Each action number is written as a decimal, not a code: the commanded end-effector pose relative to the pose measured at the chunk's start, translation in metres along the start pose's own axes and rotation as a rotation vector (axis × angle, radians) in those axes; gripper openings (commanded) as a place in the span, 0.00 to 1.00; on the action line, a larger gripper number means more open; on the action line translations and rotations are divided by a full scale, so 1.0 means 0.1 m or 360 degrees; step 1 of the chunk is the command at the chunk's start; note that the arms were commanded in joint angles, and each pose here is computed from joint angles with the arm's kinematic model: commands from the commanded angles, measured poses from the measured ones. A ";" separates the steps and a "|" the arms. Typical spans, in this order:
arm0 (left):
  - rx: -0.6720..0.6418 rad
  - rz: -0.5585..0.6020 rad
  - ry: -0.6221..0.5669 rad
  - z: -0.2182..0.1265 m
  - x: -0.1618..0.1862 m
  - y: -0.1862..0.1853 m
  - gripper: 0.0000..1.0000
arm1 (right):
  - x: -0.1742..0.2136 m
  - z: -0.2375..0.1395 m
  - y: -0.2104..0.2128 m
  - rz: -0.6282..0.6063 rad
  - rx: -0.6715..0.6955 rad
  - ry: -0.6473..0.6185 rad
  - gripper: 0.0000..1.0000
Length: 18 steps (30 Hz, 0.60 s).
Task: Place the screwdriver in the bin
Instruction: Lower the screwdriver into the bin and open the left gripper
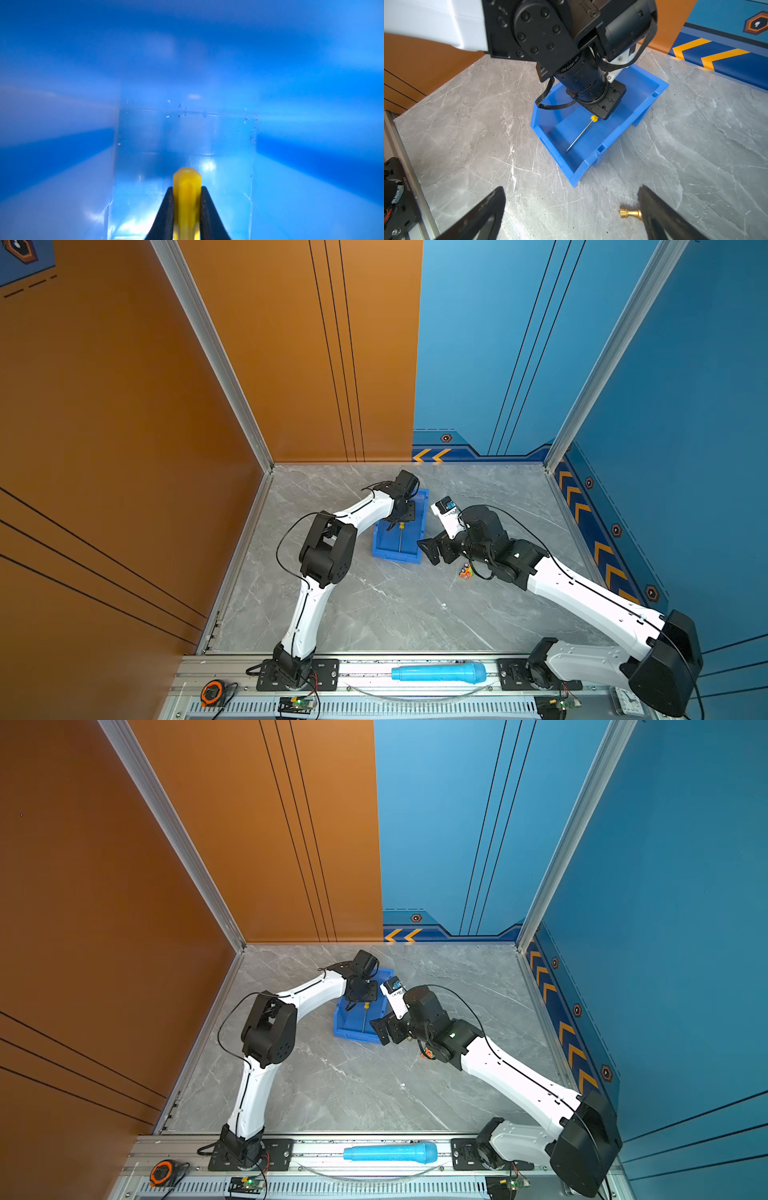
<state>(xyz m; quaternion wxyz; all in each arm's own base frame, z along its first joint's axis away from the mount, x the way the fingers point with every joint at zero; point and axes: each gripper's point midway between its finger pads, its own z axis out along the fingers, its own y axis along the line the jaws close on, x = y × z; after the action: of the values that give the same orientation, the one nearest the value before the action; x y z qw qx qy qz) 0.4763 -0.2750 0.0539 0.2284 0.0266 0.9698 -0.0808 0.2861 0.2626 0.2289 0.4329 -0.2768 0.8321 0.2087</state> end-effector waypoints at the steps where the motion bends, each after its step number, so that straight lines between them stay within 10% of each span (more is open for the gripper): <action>1: -0.0051 0.0033 0.0020 0.12 0.06 0.02 0.02 | -0.08 -0.10 -0.05 0.0025 0.0047 -0.0063 1.00; 18: -0.0050 0.0053 0.0002 0.05 0.07 -0.03 0.18 | -0.08 -0.20 -0.12 0.0048 0.0105 -0.0100 1.00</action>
<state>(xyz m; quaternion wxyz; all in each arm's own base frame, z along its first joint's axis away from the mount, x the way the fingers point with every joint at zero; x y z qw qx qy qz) 0.4773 -0.2801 0.0528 0.2378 0.0303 0.9679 -0.0760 0.2845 0.2522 0.2422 0.4550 -0.2616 0.8269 0.2020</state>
